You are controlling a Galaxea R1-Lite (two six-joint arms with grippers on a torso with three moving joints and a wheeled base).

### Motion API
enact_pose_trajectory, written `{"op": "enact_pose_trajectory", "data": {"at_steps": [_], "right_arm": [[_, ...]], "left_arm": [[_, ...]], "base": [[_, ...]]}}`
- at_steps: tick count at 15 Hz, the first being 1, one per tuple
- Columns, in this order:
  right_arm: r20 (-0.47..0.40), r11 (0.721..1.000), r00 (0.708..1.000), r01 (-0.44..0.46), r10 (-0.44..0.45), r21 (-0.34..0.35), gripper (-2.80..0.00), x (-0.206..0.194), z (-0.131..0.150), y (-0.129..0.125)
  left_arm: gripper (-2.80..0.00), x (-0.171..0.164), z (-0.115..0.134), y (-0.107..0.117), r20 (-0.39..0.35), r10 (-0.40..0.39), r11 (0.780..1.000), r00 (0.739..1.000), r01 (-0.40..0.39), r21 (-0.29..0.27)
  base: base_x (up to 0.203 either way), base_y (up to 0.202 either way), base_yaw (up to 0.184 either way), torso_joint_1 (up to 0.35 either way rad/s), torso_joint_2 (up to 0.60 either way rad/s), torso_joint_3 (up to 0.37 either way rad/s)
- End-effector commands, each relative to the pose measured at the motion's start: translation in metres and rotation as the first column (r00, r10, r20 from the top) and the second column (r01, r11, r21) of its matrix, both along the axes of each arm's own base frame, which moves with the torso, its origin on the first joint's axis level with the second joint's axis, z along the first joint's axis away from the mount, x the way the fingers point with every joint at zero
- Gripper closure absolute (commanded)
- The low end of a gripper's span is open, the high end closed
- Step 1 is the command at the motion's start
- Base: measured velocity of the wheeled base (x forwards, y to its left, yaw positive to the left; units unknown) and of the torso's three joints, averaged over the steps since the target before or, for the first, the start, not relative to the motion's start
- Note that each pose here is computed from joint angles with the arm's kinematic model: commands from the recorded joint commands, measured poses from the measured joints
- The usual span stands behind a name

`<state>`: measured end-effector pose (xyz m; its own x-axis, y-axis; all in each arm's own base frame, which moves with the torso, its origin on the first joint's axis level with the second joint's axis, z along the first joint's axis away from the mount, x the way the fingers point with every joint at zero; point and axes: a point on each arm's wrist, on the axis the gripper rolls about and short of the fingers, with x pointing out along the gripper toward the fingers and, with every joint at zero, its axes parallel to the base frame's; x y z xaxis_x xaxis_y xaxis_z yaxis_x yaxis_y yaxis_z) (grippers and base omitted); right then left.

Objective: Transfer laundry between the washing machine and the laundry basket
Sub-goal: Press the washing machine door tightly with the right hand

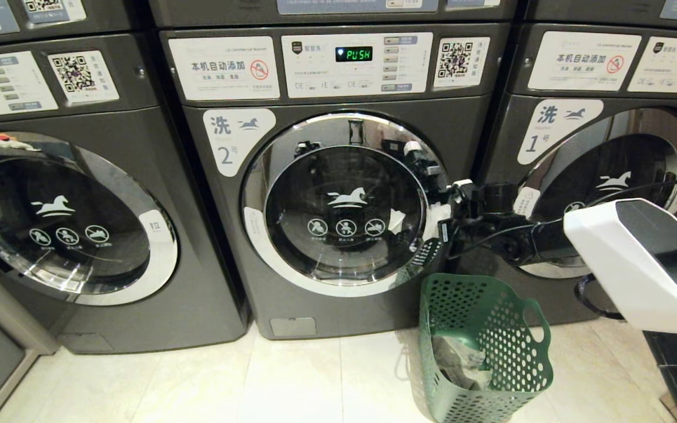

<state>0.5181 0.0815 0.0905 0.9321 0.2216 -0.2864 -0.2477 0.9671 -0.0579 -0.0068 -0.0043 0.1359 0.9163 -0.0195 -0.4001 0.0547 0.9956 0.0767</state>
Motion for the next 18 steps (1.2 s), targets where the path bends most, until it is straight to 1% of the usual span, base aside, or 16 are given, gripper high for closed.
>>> {"op": "enact_pose_trajectory", "data": {"at_steps": [1, 4, 5, 7, 9, 12, 13, 15, 16, 18], "right_arm": [[0.014, 1.000, 1.000, 0.000, 0.000, 0.004, 0.00, 0.016, -0.019, 0.001], [0.010, 1.000, 1.000, -0.002, 0.002, 0.007, 0.00, 0.022, -0.037, -0.001], [0.055, 1.000, 0.998, -0.002, 0.001, 0.013, 0.00, 0.024, -0.036, -0.001], [0.152, 1.000, 0.988, 0.002, -0.005, 0.021, 0.00, 0.029, -0.045, 0.000], [0.180, 1.000, 0.984, 0.007, -0.012, 0.028, 0.00, 0.031, -0.057, -0.001], [0.234, 0.999, 0.972, 0.016, -0.025, 0.038, 0.00, 0.034, -0.072, -0.006], [0.245, 0.999, 0.969, 0.017, -0.026, 0.040, 0.00, 0.034, -0.076, -0.006], [0.252, 0.998, 0.967, 0.017, -0.030, 0.054, 0.00, 0.035, -0.079, -0.006], [0.262, 0.997, 0.964, 0.016, -0.035, 0.072, 0.00, 0.035, -0.078, -0.006], [0.282, 0.997, 0.959, 0.013, -0.036, 0.080, 0.00, 0.035, -0.076, -0.006]], "left_arm": [[0.00, -0.010, -0.016, -0.001, 0.038, -0.001, 1.000, 0.999, 0.000, 0.008], [0.00, -0.009, -0.021, -0.001, 0.026, -0.001, 1.000, 1.000, 0.001, 0.009], [0.00, -0.008, -0.025, -0.001, 0.013, -0.002, 1.000, 1.000, 0.002, 0.007], [0.00, -0.007, -0.032, -0.001, -0.001, -0.006, 1.000, 1.000, 0.006, 0.009], [0.00, -0.004, -0.034, -0.001, 0.023, -0.017, 0.999, 1.000, 0.016, 0.042], [0.00, -0.003, -0.036, 0.000, 0.034, -0.013, 0.999, 0.999, 0.011, 0.051], [0.00, -0.003, -0.036, 0.000, 0.033, 0.003, 0.998, 0.999, -0.004, 0.057], [0.00, -0.003, -0.038, 0.000, 0.028, 0.009, 0.998, 1.000, -0.011, 0.059], [0.00, -0.003, -0.037, 0.000, 0.030, 0.008, 0.998, 1.000, -0.010, 0.061], [0.00, -0.003, -0.039, 0.000, 0.022, 0.008, 0.998, 1.000, -0.010, 0.060]], "base": [[0.000, 0.000, 0.000, 0.000, 0.00, 0.000], [0.000, 0.000, 0.000, 0.000, 0.00, 0.000], [0.000, 0.000, 0.000, 0.000, 0.00, 0.000], [0.000, 0.000, 0.000, 0.000, 0.00, 0.000], [0.000, 0.000, 0.000, 0.000, 0.00, 0.000], [0.000, 0.000, 0.000, 0.000, 0.00, 0.000], [0.000, 0.000, 0.000, 0.000, 0.00, 0.000], [0.000, 0.000, 0.000, 0.000, 0.00, 0.000], [0.000, 0.000, 0.000, 0.000, 0.00, 0.000], [0.000, 0.000, 0.000, 0.000, 0.00, 0.000]]}}
